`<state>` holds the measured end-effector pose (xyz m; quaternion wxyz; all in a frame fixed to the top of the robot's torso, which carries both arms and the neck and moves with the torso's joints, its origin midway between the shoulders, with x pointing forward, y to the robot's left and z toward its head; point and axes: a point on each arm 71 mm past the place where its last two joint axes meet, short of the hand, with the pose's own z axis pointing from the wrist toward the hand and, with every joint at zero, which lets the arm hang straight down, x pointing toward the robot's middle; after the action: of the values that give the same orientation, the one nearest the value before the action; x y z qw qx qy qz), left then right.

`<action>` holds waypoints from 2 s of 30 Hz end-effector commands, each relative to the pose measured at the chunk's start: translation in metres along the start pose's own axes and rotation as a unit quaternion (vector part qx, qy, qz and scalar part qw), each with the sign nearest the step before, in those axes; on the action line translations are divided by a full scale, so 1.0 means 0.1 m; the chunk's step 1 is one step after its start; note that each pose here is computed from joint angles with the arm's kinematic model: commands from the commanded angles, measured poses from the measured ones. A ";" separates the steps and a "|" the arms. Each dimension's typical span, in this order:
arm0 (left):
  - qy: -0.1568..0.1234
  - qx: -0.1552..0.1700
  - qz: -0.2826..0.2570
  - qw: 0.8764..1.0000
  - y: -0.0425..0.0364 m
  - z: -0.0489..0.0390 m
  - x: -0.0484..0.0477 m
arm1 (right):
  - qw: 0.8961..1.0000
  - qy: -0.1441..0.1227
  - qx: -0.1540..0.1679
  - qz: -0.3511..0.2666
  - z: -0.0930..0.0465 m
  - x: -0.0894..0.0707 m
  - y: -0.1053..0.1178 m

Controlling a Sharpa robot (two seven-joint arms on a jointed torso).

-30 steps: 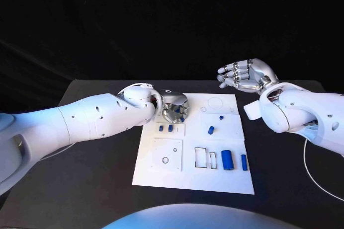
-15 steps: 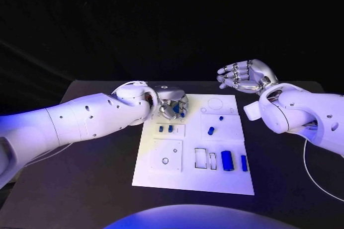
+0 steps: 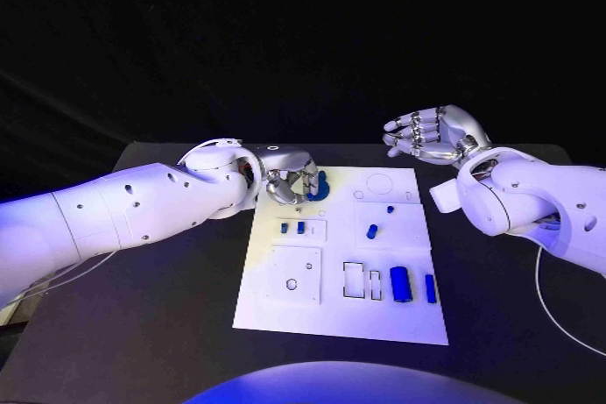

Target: Assemble the parts on the task board

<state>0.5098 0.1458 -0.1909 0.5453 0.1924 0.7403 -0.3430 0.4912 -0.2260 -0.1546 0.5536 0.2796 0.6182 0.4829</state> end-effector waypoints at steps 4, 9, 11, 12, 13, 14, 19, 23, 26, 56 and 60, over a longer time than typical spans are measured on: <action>0.011 -0.015 -0.007 1.000 0.081 -0.038 0.021 | 1.000 0.009 -0.006 -0.002 0.00 0.01 0.01; 0.020 -0.023 -0.006 1.000 0.132 -0.056 0.045 | 1.000 0.009 -0.006 -0.001 0.00 0.02 0.01; 0.023 -0.026 -0.007 0.999 0.148 -0.062 0.058 | 1.000 0.009 -0.006 -0.001 0.00 0.02 0.00; 0.024 -0.026 -0.007 0.999 0.154 -0.064 0.062 | 1.000 0.009 -0.006 -0.002 0.00 0.02 0.00; 0.026 -0.028 -0.007 0.999 0.165 -0.066 0.068 | 1.000 0.009 -0.006 -0.002 0.00 0.02 0.00; 0.028 -0.030 -0.007 0.999 0.173 -0.069 0.073 | 1.000 0.009 -0.006 -0.002 0.00 0.01 0.00; 0.038 -0.033 -0.008 0.999 0.200 -0.075 0.107 | 1.000 0.009 -0.006 -0.002 0.00 0.02 0.00; 0.042 -0.031 -0.008 0.999 0.196 -0.078 0.132 | 1.000 0.009 -0.006 -0.002 0.00 0.02 0.00; 0.042 -0.028 -0.010 0.999 0.183 -0.080 0.147 | 1.000 0.009 -0.006 -0.002 -0.01 0.01 0.00; 0.066 -0.031 -0.017 0.997 0.179 -0.074 0.203 | 1.000 0.009 -0.006 -0.001 -0.01 0.02 0.00; 0.067 -0.031 -0.017 0.997 0.177 -0.073 0.206 | 1.000 0.009 -0.006 -0.001 -0.01 0.02 0.00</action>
<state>0.5111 0.1627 -0.2121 0.5064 0.1839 0.7818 -0.3141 0.4908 -0.2264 -0.1553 0.5529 0.2797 0.6188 0.4828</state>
